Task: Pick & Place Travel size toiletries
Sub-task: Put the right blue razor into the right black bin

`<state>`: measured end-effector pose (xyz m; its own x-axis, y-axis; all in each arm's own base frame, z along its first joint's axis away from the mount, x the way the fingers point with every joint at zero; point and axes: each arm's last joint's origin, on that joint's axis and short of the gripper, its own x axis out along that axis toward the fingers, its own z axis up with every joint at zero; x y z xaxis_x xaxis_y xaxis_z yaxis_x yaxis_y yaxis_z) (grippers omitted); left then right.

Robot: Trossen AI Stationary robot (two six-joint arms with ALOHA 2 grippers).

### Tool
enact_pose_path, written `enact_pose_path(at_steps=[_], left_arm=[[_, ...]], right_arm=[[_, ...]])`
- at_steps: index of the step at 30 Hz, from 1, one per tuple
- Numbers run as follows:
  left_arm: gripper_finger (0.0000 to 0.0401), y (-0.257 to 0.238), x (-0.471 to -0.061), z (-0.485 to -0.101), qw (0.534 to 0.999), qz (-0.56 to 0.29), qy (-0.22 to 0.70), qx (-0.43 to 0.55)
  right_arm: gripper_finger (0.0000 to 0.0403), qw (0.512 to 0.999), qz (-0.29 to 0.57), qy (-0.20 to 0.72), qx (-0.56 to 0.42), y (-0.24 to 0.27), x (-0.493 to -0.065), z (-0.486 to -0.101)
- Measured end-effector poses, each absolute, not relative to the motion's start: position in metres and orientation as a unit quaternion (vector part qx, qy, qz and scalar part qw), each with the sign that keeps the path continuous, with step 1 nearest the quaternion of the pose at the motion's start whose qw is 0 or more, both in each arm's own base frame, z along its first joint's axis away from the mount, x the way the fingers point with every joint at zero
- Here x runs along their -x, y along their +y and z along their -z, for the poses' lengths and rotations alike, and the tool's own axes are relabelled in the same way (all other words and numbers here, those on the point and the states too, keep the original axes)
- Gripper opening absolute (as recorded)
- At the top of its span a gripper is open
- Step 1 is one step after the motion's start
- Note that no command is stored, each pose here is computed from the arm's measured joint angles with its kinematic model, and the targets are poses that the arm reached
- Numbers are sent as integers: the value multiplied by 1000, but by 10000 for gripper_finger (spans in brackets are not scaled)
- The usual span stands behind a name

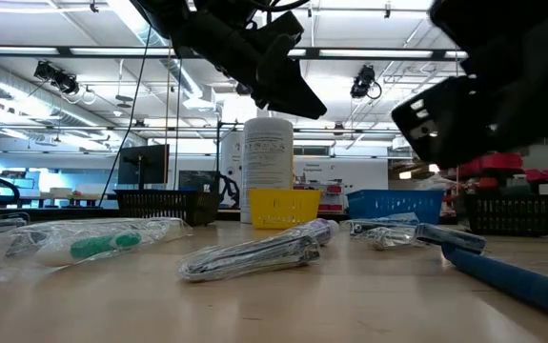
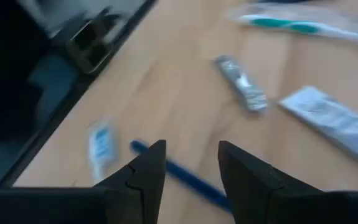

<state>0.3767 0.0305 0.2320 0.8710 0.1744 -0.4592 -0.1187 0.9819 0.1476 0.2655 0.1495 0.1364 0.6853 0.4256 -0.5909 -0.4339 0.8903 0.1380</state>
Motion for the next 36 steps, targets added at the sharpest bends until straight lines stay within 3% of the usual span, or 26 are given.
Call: enact_pose_path(at_steps=[17, 32, 36], left_arm=[[183, 18, -377, -232, 966, -58, 242, -69], [183, 18, -377, -232, 964, -52, 243, -95], [183, 18, -377, -232, 964, -52, 243, -96]], right_arm=[[153, 876, -304, 335, 167, 161, -291, -99], [59, 869, -297, 365, 154, 154, -292, -95], [34, 875, -282, 380, 105, 152, -293, -95]])
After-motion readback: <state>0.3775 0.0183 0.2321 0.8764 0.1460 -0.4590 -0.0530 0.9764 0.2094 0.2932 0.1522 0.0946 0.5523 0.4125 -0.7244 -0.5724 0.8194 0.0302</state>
